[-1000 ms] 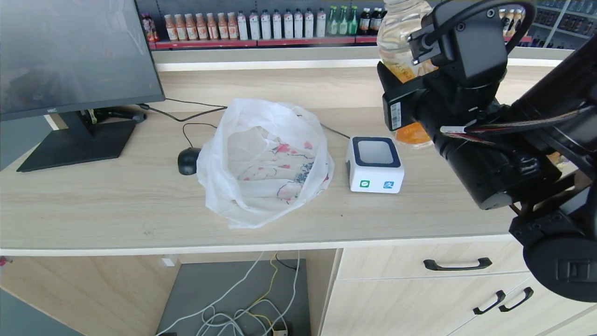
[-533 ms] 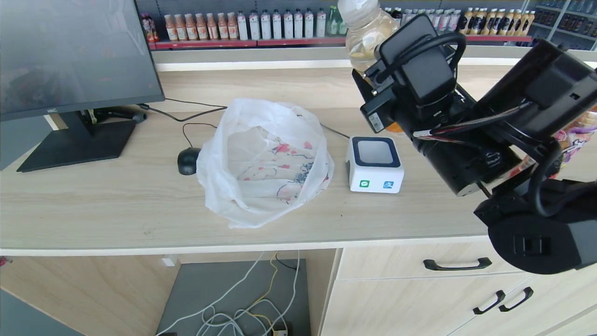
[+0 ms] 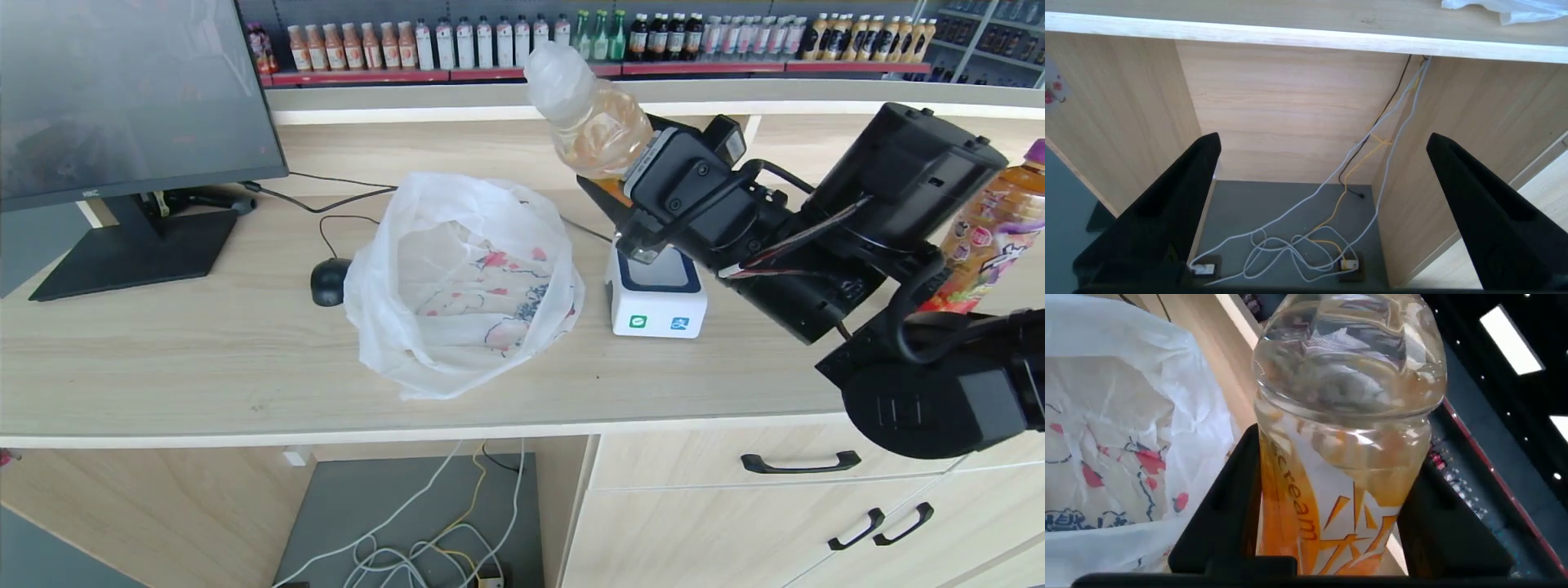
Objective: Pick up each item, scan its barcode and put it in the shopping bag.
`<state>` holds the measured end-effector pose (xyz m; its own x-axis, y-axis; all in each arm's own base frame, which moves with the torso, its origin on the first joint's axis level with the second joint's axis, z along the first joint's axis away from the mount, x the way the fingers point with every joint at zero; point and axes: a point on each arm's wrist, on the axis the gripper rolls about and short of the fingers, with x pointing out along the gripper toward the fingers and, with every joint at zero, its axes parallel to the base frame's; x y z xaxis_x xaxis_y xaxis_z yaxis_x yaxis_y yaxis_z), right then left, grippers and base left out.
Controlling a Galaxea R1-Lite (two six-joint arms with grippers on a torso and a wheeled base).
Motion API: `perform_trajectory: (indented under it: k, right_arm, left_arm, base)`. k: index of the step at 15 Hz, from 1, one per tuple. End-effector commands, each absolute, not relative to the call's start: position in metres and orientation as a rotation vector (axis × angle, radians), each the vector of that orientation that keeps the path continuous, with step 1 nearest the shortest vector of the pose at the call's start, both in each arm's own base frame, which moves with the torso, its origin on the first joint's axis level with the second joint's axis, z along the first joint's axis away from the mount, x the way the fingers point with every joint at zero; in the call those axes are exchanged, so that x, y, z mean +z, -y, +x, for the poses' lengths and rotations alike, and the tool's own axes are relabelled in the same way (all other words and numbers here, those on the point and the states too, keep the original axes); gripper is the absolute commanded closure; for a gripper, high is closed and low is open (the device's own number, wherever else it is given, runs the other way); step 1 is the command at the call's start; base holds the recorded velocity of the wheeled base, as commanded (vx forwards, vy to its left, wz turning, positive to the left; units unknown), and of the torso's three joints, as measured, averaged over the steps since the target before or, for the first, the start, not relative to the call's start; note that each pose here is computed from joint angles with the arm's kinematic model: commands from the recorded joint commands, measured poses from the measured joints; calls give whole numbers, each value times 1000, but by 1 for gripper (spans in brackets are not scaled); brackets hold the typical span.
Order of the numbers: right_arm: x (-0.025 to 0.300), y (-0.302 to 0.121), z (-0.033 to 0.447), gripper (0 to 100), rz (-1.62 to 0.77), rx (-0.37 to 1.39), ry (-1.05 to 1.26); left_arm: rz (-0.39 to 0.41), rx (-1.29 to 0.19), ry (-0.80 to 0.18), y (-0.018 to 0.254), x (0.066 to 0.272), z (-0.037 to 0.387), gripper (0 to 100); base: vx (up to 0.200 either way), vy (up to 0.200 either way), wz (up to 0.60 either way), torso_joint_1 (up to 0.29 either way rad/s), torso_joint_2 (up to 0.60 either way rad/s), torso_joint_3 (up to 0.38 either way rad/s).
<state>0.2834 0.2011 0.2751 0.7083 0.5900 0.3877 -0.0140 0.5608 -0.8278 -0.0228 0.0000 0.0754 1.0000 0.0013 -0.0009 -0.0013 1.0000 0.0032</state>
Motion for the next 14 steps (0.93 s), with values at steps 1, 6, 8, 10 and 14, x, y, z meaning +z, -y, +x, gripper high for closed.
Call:
perform_trajectory:
  k: [1, 6, 8, 10, 14]
  right_arm:
    - [282, -188, 292, 100, -961, 371, 744]
    - [274, -179, 297, 100, -1085, 430, 801]
    - [274, -173, 302, 100, -1110, 455, 837]
    - [270, -167, 306, 100, -1139, 494, 861]
    - [255, -165, 318, 100, -1177, 575, 884]
  left_arm:
    - [3, 2, 0, 0, 75, -23, 0]
    - [3, 2, 0, 0, 75, -23, 0]
    - [3, 2, -2, 0, 75, -23, 0]
    - [3, 3, 0, 0, 75, -23, 0]
    - [3, 3, 0, 0, 75, -23, 0]
  base:
    - [0, 0, 0, 0, 0, 0]
    - [0, 0, 0, 0, 0, 0]
    - [0, 0, 0, 0, 0, 0]
    - [0, 0, 0, 0, 0, 0]
    - [0, 0, 0, 0, 0, 0]
